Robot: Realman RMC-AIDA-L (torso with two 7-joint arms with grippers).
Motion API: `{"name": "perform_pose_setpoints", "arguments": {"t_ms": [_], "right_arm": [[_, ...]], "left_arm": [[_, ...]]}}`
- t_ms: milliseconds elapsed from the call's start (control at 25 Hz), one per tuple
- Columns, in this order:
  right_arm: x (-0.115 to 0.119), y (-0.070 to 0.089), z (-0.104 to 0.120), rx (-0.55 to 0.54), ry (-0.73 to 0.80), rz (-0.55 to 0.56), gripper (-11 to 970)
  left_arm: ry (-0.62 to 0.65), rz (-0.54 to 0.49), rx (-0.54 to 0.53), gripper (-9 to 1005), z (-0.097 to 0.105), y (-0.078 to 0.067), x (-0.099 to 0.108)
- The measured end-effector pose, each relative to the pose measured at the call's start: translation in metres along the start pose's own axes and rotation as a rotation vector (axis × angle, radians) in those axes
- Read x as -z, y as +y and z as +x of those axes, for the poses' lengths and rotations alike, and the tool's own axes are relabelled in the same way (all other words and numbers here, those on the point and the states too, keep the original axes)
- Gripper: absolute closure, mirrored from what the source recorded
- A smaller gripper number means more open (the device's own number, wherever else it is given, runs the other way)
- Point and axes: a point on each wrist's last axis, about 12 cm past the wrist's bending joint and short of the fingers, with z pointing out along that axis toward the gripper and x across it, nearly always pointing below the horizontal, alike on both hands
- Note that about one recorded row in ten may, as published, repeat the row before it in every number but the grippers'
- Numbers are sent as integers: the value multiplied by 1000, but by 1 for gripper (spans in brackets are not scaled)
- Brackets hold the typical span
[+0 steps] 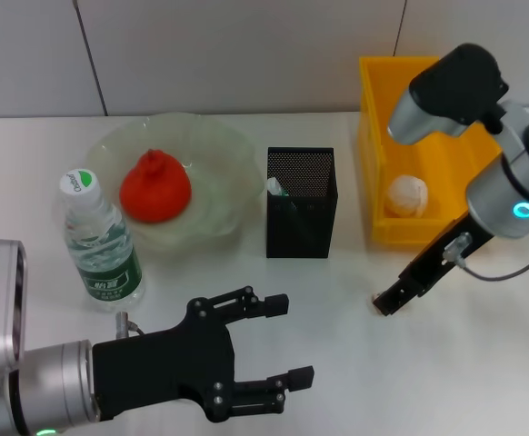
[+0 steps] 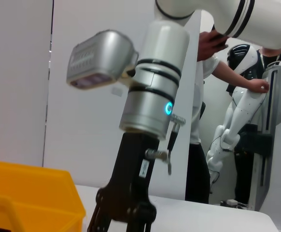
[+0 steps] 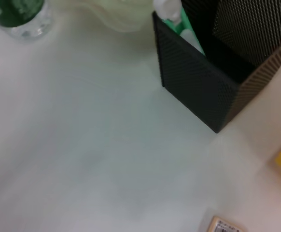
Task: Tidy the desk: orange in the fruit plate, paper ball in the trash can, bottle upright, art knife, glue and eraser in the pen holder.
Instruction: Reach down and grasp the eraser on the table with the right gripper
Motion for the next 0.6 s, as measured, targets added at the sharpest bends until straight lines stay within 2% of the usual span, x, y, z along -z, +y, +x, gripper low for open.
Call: {"name": "perform_pose_setpoints", "arguments": {"t_ms": [240, 600], "right_arm": [[-12, 0, 2, -65, 15, 52, 164], [-20, -2, 7, -164, -1, 55, 165]], "left_arm": [[-4, 5, -3, 197, 0, -1, 0], [-14, 23, -4, 197, -2, -3, 1]]}}
